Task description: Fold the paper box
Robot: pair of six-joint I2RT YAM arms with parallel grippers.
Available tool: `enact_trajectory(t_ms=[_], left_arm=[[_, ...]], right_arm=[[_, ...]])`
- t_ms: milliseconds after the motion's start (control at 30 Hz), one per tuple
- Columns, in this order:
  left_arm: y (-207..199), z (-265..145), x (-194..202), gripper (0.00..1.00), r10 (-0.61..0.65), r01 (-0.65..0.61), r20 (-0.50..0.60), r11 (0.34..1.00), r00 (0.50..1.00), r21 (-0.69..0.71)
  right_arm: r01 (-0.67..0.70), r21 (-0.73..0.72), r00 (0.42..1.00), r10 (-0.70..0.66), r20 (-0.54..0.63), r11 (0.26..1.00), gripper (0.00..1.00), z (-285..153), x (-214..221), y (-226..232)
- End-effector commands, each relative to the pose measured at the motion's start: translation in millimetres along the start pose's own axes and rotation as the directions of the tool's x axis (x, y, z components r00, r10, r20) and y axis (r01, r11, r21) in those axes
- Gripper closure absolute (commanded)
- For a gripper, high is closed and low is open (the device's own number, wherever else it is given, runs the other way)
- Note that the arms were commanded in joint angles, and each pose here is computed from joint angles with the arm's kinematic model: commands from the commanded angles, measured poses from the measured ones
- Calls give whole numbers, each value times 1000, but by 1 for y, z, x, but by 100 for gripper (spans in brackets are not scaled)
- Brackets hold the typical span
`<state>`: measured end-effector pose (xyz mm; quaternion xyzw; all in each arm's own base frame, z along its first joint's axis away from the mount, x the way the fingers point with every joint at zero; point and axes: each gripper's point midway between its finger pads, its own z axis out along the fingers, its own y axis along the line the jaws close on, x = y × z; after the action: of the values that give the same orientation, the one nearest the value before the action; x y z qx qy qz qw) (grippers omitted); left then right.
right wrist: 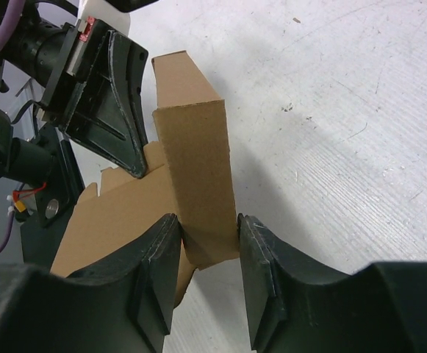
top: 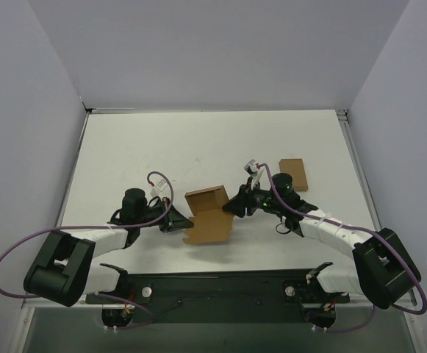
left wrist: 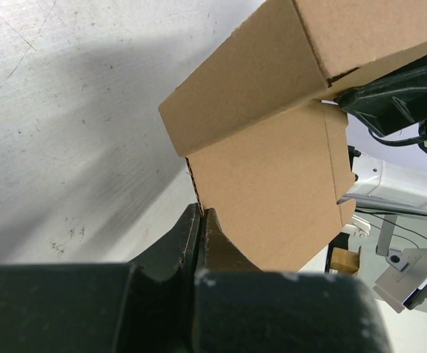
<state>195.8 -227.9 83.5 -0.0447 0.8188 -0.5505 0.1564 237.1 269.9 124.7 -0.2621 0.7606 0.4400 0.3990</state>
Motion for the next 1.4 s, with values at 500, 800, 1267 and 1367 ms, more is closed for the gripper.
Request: enact_trajectory(t_ms=[500,800,1267,1367], left_arm=[[-49,-20,-31,22,310,-311,81,951,947,-11],[-55,-51,-57,19,510,-480,76,842,857,-247],[-84,-65,-82,18,705,-657,95,694,703,-293],[-102,-61,-86,20,801,-757,76,589,594,-284]], right_arm=[[51,-22,997,-50,52,998,78,0,-16,6],[60,-25,997,-59,44,998,78,-5,-13,8],[57,-90,998,-56,11,994,78,-12,-16,23],[44,-112,999,-45,-10,993,78,-12,-14,27]])
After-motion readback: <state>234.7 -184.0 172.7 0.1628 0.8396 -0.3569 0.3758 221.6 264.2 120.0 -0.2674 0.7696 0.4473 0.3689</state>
